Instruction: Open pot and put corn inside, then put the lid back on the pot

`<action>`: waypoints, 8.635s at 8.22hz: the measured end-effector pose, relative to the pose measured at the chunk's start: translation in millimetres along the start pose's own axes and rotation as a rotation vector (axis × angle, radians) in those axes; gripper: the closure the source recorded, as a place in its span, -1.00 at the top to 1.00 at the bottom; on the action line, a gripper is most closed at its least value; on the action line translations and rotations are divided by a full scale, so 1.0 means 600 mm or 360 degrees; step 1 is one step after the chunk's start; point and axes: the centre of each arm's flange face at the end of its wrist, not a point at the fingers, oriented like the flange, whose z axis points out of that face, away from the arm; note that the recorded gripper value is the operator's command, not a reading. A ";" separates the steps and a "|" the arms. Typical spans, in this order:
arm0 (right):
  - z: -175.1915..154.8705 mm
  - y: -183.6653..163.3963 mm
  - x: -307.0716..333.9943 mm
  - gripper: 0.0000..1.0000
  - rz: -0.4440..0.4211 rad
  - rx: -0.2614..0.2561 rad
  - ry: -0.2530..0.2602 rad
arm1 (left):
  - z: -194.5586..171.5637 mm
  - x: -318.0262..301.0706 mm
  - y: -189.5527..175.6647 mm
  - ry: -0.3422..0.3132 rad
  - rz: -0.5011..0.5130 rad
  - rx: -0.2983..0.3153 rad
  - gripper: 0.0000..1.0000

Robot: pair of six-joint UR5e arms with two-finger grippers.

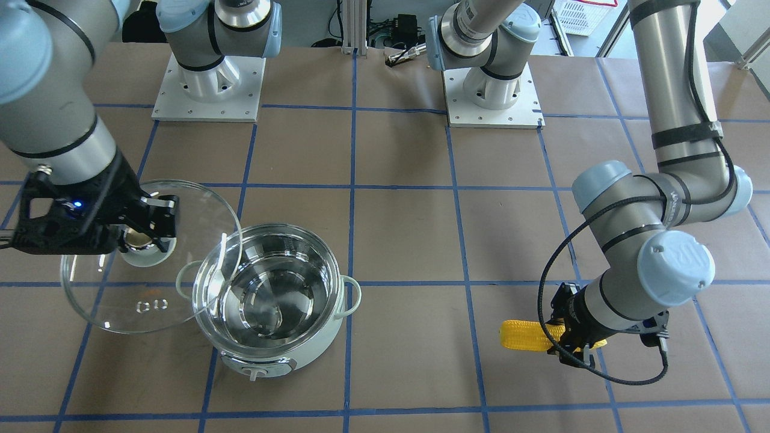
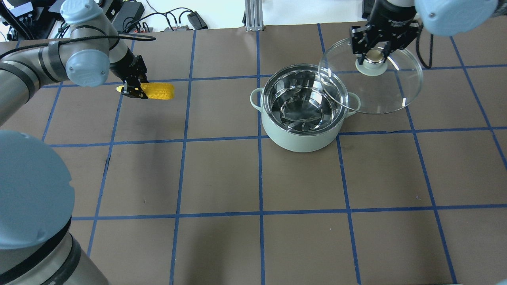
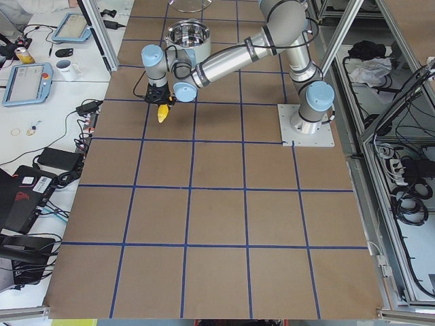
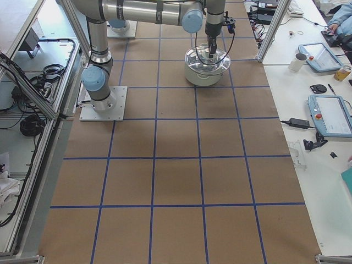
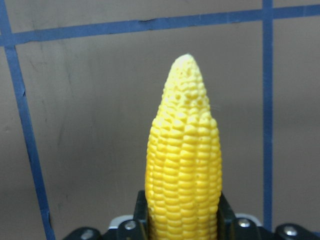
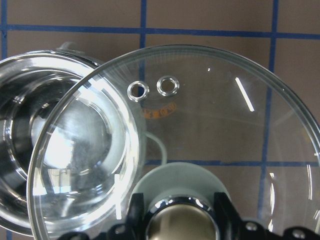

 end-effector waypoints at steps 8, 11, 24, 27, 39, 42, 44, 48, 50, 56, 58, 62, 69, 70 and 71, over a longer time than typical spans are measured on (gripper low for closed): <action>-0.040 0.070 0.343 -0.37 -0.0239 -0.0122 0.0052 | -0.181 -0.070 0.428 0.0317 0.0104 -0.0006 -1.00; -0.037 0.072 0.349 -0.37 -0.0262 -0.0139 0.0050 | -0.170 -0.133 0.605 0.0380 0.0054 -0.0037 -1.00; -0.044 0.072 0.349 -0.43 -0.0261 -0.0125 0.0066 | -0.071 -0.192 0.783 0.0431 0.0102 -0.0180 1.00; -0.047 0.072 0.336 -0.44 -0.0254 -0.0111 0.0059 | -0.114 -0.195 0.777 0.0497 0.0310 -0.0192 0.99; 0.017 -0.008 -0.047 -0.44 0.0148 0.0050 0.0001 | -0.354 -0.148 0.344 0.0191 0.1992 0.0342 1.00; 0.078 -0.021 -0.167 -0.44 0.0196 0.0059 -0.0028 | -0.423 -0.208 0.307 0.0061 0.2166 0.0385 1.00; 0.107 -0.020 -0.197 -0.44 0.0220 0.0039 -0.0032 | -0.455 -0.233 0.297 0.0069 0.2214 0.0390 1.00; 0.125 -0.015 -0.212 -0.44 0.0269 0.0011 -0.0082 | -0.450 -0.231 0.248 0.0017 0.2279 0.0381 1.00; 0.134 -0.017 -0.214 -0.44 0.0278 0.0011 -0.0097 | -0.441 -0.216 0.199 0.0025 0.2281 0.0342 1.00; 0.158 -0.010 -0.231 -0.44 0.0300 -0.0011 -0.0116 | -0.408 -0.211 0.148 0.0091 0.2257 0.0186 1.00; 0.161 -0.009 -0.231 -0.43 0.0296 -0.0019 -0.0114 | -0.408 -0.216 0.151 0.0075 0.2218 0.0200 1.00; 0.162 -0.009 -0.231 -0.38 0.0273 -0.0015 -0.0112 | -0.400 -0.211 0.151 0.0066 0.2193 0.0200 1.00; 0.162 -0.009 -0.228 -0.38 0.0252 -0.0012 -0.0098 | -0.387 -0.206 0.151 0.0045 0.2218 0.0175 1.00; 0.162 -0.010 -0.228 -0.26 0.0251 -0.0012 -0.0098 | -0.388 -0.207 0.151 0.0042 0.2234 0.0175 1.00; 0.163 -0.010 -0.228 0.05 0.0251 -0.0011 -0.0098 | -0.390 -0.210 0.152 0.0041 0.2244 0.0177 1.00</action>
